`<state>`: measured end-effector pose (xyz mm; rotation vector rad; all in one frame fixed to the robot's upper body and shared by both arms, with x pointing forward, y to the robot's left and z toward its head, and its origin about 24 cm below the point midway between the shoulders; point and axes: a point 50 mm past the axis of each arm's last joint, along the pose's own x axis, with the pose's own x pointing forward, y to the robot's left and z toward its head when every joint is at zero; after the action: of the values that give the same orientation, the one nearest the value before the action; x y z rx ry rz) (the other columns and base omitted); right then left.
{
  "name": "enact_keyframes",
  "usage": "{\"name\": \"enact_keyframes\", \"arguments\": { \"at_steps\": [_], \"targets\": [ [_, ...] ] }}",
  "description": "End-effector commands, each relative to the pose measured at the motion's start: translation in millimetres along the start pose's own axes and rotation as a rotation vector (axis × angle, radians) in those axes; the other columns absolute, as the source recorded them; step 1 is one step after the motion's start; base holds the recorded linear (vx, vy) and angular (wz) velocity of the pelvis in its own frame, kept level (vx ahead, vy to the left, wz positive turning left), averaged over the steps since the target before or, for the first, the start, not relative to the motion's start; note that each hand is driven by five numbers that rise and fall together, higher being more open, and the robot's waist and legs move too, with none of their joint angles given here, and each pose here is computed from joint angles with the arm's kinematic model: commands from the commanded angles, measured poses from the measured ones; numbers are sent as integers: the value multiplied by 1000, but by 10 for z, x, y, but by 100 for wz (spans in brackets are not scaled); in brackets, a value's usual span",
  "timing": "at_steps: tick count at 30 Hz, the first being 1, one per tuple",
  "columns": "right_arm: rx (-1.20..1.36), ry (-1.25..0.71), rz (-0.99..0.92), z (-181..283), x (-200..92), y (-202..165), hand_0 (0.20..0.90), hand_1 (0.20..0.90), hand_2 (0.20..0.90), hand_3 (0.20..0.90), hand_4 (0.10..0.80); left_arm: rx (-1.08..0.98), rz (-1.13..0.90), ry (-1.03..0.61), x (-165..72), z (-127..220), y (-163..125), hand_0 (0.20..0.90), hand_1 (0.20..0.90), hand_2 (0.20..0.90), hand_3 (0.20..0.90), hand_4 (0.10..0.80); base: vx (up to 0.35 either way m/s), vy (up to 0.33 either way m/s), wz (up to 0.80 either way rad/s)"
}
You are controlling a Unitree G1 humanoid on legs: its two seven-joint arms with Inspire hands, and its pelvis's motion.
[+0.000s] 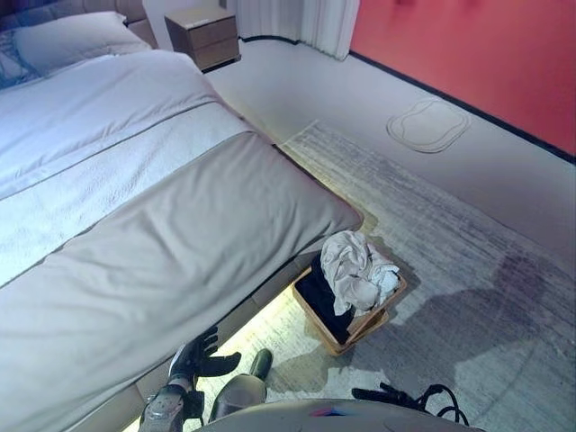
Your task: Pick up the clothes from the bed and place them into the basket
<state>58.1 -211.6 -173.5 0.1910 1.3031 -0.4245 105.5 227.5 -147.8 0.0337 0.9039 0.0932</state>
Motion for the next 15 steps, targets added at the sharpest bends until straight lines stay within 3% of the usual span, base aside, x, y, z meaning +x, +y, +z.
{"name": "enact_keyframes", "arguments": {
  "at_steps": [1, 15],
  "targets": [
    [-48, -83, 32, 201, 3, -27, 900, 900, 900, 900, 800, -44, -4, -72, 113, 262, -20, 900, 900, 900, 900, 800, 22, 32, -12],
    [-141, -103, 38, 281, 5, 14, 900, 900, 900, 900, 800, -28, -68, 15, 100, 136, -81, 900, 900, 900, 900, 800, 5, 8, -3]
  ]
}}
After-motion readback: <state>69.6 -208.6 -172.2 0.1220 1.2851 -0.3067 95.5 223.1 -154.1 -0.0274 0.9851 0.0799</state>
